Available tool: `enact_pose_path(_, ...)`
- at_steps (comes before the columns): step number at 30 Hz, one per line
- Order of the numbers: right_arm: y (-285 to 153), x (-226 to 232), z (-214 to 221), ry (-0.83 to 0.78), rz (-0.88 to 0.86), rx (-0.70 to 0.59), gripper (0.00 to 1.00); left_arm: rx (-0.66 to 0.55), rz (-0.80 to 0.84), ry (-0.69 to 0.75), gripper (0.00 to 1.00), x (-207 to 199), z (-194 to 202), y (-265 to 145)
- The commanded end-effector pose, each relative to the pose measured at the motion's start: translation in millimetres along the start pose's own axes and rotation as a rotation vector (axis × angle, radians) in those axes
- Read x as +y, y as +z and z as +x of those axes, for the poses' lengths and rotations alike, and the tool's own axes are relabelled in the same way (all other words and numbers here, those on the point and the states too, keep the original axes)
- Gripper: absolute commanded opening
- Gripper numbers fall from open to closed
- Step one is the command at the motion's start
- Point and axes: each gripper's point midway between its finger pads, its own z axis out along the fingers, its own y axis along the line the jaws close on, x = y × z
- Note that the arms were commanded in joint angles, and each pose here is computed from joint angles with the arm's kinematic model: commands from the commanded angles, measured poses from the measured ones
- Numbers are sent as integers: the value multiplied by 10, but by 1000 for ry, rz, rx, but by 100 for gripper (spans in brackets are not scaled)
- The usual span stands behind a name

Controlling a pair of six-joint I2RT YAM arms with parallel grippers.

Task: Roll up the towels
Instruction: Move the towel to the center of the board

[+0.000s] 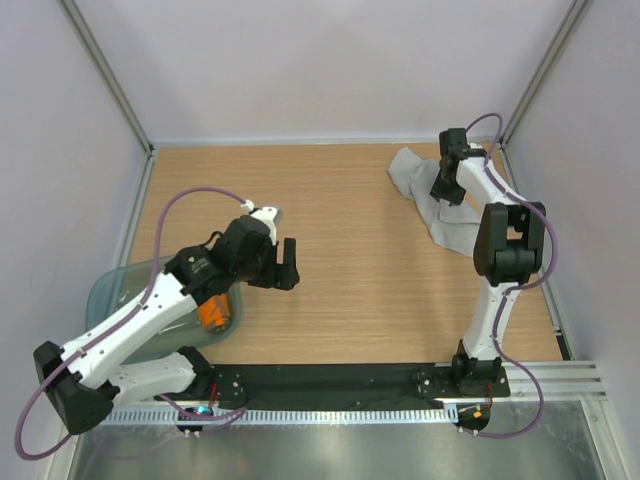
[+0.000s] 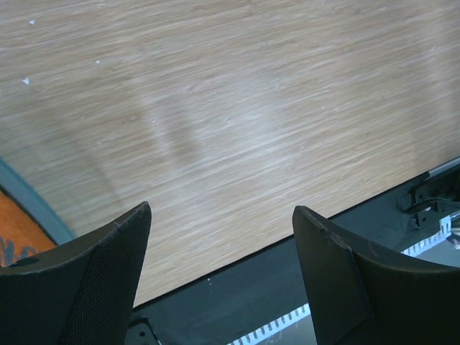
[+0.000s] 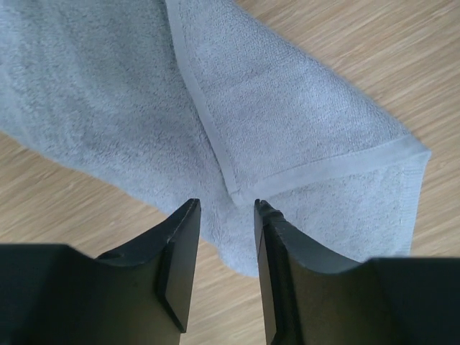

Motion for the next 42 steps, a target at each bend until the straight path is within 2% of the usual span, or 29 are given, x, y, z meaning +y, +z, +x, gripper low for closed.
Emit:
enact_pose_path(1, 4, -71, -211, -4, 55, -26, 41, 7, 63, 62, 80, -110, -36, 114)
enact_pose_path(11, 324, -68, -6, -24, 89, 37, 35, 23, 138, 25, 80, -33, -79, 216)
enact_pose_path(27, 596, -81, 362, -37, 91, 120, 35, 36, 128, -3, 80, 105, -12, 228)
enact_pose_path(35, 467, -123, 366, -39, 82, 110, 7, 28, 132, -11, 80, 106, -23, 201)
enact_pose_path(38, 278, -173, 304, -34, 85, 82, 2, 29, 133, -23, 80, 104, -14, 193)
enact_pose_path(42, -58, -212, 217, -57, 99, 34, 1, 44, 138, -55, 80, 86, 21, 219)
